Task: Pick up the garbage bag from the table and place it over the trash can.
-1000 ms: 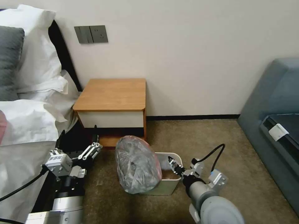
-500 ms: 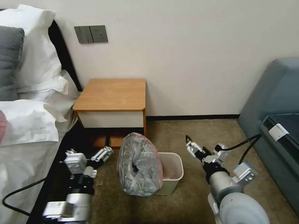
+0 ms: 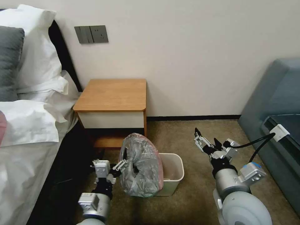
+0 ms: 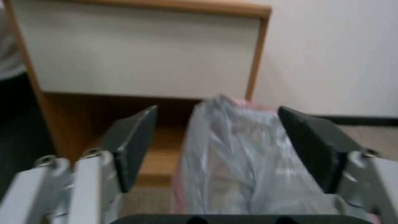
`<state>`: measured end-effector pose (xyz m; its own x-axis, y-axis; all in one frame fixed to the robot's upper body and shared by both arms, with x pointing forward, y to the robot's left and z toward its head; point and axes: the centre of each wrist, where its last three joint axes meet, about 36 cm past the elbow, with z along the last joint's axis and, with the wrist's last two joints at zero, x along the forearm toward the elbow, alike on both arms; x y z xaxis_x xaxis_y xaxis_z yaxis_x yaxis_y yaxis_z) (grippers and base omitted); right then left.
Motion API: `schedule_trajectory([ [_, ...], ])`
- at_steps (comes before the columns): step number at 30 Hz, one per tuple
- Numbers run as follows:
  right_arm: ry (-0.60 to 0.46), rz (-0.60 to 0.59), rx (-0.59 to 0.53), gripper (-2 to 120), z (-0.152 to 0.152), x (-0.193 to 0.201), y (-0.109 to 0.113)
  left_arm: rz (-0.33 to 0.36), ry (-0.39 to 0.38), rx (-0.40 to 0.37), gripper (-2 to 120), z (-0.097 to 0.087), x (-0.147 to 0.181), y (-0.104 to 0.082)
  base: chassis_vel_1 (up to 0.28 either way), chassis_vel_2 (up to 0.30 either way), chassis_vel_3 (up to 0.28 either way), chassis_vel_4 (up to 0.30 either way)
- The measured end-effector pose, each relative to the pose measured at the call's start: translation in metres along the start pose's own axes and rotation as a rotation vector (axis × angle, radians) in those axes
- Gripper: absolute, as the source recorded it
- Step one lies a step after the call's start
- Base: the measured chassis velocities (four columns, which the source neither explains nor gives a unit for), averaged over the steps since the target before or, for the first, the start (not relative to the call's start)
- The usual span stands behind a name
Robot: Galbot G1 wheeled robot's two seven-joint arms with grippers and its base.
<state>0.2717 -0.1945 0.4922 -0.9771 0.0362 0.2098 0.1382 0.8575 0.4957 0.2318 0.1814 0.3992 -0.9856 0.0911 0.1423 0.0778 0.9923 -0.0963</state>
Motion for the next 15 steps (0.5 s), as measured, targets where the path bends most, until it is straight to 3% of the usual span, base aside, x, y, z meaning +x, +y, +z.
schedule_trajectory([
  [2, 0.002, 0.006, 0.0, 100, 0.002, -0.001, -0.001, 0.026, 0.014, -0.002, 66, 0.006, -0.002, -0.003, 0.0, 0.0, 0.0, 0.0],
  [4, 0.011, 0.017, -0.001, 100, 0.006, -0.002, -0.003, 0.054, 0.047, -0.004, 49, 0.019, -0.007, -0.01, 0.0, 0.0, 0.0, 0.0],
  [8, 0.018, 0.026, -0.004, 100, 0.01, -0.003, -0.004, 0.01, 0.086, -0.013, 43, 0.027, -0.011, -0.012, 0.0, 0.0, 0.0, 0.0],
  [15, 0.025, 0.031, -0.008, 100, 0.015, -0.004, -0.005, -0.053, 0.136, -0.02, 45, 0.033, -0.014, -0.012, 0.0, 0.0, 0.0, 0.0],
])
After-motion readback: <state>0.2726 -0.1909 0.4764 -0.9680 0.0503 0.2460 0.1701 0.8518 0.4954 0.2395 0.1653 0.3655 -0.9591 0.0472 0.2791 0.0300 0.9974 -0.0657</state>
